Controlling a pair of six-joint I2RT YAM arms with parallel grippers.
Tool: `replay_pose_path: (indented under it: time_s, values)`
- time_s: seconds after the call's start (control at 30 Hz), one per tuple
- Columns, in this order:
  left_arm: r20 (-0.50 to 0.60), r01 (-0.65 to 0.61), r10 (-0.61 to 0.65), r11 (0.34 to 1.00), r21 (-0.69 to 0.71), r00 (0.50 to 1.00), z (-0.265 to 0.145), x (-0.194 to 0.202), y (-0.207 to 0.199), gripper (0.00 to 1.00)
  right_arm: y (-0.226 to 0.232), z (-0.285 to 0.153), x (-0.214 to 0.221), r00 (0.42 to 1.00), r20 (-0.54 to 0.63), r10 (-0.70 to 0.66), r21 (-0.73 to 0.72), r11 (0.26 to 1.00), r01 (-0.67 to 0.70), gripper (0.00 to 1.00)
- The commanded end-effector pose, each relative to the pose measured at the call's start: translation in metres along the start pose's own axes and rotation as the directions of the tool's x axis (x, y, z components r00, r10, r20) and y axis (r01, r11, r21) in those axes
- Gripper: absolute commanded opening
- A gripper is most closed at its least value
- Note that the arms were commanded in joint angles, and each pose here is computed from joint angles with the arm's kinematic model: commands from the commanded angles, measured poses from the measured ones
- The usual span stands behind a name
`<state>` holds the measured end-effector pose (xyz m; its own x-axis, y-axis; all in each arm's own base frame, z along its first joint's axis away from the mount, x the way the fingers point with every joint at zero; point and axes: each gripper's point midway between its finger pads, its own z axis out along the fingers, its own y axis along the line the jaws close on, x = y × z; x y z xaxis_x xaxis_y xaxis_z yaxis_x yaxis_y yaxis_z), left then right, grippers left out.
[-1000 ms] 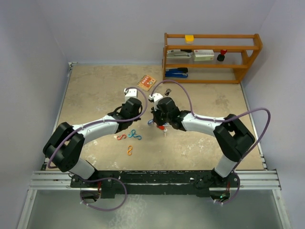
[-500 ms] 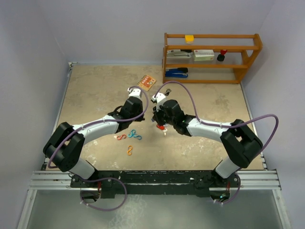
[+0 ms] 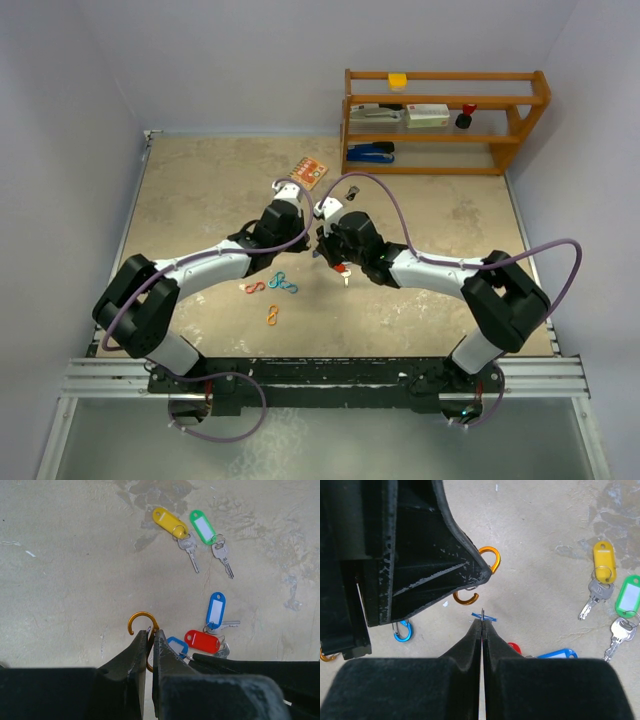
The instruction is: Put the keys on the keyring
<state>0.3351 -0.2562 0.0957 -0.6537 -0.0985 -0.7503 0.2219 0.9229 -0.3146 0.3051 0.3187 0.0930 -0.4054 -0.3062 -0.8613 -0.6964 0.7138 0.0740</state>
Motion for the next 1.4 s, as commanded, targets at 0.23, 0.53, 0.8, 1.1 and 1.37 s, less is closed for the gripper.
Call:
replay_pose_path:
  time_s: [0.23,0.53,0.8,1.1,1.37]
  values:
    - [0.043,-0.009,0.005,0.995,0.099,0.999,0.000,-0.020,-0.028,0.00,0.007,0.002,-0.026,0.997,0.074,-0.034,-0.014,0.999,0.035,0.00]
    - [0.023,-0.031,0.028,0.992,0.123,0.999,-0.001,-0.014,-0.031,0.00,0.005,0.001,-0.026,0.996,0.078,-0.039,-0.005,0.999,0.040,0.00]
    - [0.016,-0.041,0.040,0.990,0.132,0.999,0.000,-0.012,-0.033,0.00,0.007,0.001,-0.025,0.996,0.077,-0.045,-0.013,0.999,0.047,0.00]
    - [0.032,-0.045,0.041,0.992,0.115,0.999,-0.001,-0.016,-0.030,0.00,0.010,0.001,-0.023,0.996,0.069,-0.050,-0.030,0.998,0.052,0.00]
    - [0.052,-0.040,0.034,0.993,0.115,0.998,-0.003,-0.023,-0.032,0.00,0.012,0.001,-0.021,0.997,0.063,-0.055,-0.039,0.998,0.058,0.00]
